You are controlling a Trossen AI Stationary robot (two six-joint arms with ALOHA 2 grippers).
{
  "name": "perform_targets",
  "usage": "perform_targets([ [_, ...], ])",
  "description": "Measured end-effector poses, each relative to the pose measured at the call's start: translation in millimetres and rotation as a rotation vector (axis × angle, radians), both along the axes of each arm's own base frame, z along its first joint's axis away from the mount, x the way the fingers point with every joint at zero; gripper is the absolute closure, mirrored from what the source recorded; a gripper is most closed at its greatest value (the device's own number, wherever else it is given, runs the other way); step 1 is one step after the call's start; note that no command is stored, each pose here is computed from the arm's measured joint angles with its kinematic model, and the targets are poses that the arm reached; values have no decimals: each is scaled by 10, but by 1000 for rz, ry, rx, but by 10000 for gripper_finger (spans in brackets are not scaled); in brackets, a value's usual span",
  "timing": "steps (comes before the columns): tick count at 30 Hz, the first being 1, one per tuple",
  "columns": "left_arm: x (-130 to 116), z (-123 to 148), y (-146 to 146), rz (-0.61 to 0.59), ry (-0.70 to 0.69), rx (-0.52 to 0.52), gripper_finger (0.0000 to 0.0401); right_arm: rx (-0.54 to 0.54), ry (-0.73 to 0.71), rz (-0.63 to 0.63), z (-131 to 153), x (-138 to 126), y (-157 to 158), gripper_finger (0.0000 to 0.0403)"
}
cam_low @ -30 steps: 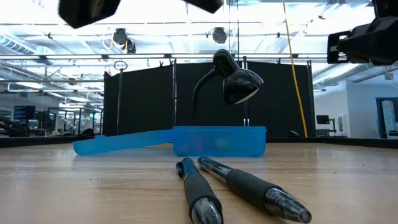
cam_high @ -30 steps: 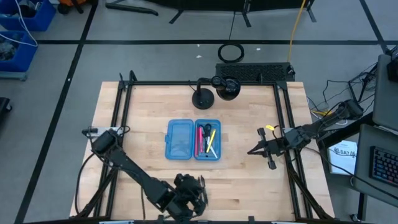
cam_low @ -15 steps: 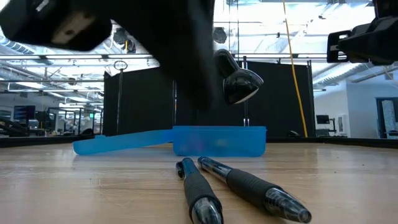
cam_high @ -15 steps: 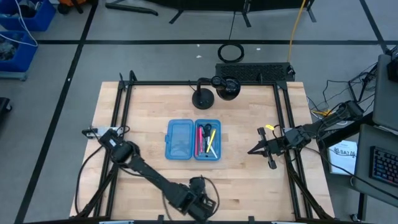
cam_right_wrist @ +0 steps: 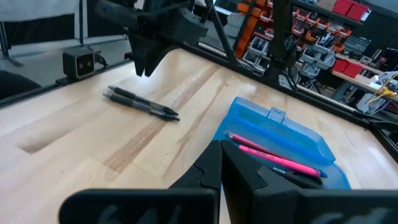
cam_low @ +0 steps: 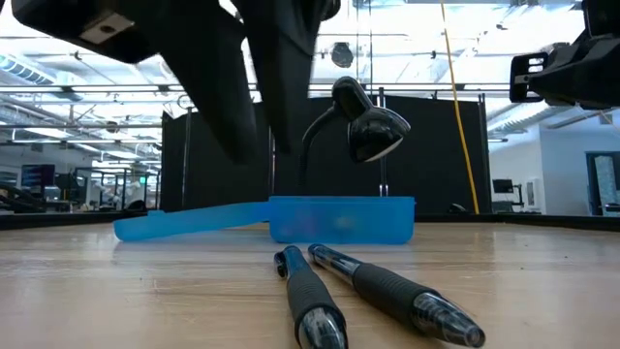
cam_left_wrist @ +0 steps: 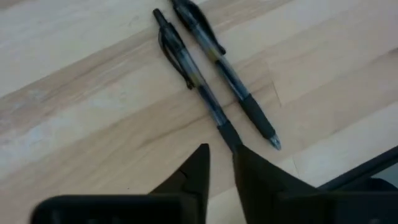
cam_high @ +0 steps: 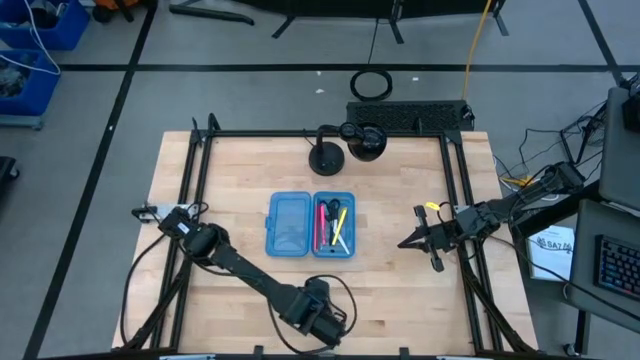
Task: Pick & place school supplies into a supply box
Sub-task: Put the left black pen into the blue supply box
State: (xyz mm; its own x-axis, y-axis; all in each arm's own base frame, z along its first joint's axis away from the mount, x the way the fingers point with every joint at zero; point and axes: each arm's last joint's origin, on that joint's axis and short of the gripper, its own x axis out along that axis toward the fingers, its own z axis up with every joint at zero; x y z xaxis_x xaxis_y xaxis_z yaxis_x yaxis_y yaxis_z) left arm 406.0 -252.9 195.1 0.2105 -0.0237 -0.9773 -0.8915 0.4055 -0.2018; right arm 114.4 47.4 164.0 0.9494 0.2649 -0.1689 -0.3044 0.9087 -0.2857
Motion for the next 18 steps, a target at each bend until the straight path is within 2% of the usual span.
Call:
perform_targets([
  [9,45,-36,71,-6,1,16,224,-11,6,-4,-8,-1,-2,403],
  [13,73,-43,114,-11,-2,24,206,-9,6,-5,-8,-1,-3,403],
  [18,96,-48,149,-12,-4,25,208,-2,8,-6,-8,-1,-3,403],
])
